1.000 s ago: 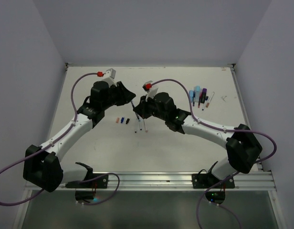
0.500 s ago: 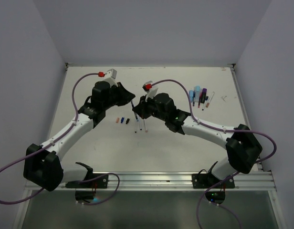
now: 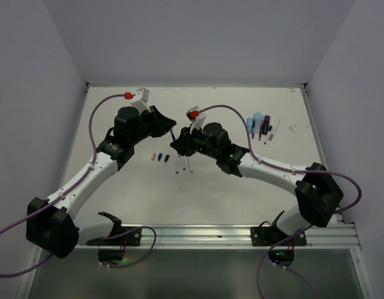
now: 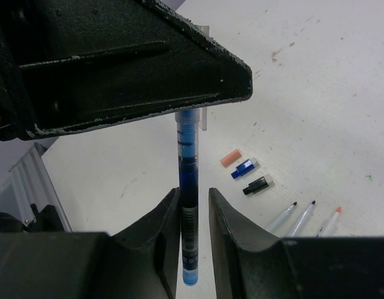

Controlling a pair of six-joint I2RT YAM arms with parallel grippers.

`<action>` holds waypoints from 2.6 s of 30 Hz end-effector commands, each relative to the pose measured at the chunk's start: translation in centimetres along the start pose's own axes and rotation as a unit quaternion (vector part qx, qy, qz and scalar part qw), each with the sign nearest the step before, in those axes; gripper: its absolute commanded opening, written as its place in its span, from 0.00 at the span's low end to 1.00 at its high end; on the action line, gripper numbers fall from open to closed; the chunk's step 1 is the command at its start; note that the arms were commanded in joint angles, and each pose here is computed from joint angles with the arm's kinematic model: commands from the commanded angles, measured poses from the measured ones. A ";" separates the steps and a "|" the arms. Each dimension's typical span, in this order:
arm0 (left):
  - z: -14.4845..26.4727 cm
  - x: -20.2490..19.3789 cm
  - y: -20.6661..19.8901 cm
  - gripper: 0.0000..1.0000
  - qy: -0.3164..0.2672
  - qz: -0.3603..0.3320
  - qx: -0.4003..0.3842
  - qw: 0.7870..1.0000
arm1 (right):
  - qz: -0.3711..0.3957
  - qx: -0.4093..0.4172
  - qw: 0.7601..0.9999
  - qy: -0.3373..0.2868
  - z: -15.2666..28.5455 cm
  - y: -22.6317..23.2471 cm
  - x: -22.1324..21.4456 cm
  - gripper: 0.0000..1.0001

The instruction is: Open the pen caps

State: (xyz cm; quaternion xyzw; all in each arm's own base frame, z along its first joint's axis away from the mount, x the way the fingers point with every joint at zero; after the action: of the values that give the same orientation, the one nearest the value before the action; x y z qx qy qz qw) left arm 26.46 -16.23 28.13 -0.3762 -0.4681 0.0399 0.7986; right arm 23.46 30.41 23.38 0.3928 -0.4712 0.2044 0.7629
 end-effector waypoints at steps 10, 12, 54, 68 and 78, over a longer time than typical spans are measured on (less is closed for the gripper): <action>1.0 2.7 -2.1 0.00 -0.085 -0.041 -0.054 0.994 | 0.031 0.037 0.999 -0.008 0.7 0.6 0.3 0.00; 1.3 4.2 -2.8 0.00 -0.121 -0.044 -0.058 0.990 | 0.035 0.042 0.999 0.003 1.1 0.5 -0.6 0.00; -3.8 -4.2 14.3 0.08 0.277 -0.147 0.330 0.890 | -0.078 -0.238 0.949 0.191 -2.2 -9.0 -8.0 0.09; -5.2 -6.6 16.4 0.18 0.329 -0.136 0.330 0.874 | -0.091 -0.236 0.944 0.214 -3.2 -9.5 -9.4 0.30; -5.1 -6.6 16.3 0.29 0.330 -0.133 0.328 0.875 | -0.090 -0.246 0.951 0.164 -1.2 -8.9 -5.1 0.42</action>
State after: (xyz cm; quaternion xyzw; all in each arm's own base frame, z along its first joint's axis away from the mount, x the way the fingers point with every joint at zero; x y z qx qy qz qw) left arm 31.06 -10.28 10.81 -0.0089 -0.1783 -0.0356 0.9833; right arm 26.82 26.71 10.42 0.1748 -0.2886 0.0951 0.9365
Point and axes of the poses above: each gripper's point midway between its finger pads, its own z axis back along the fingers, its own y axis along the line the jaws close on, x = y × z, the point moved 10 cm from there along z, back along the fingers
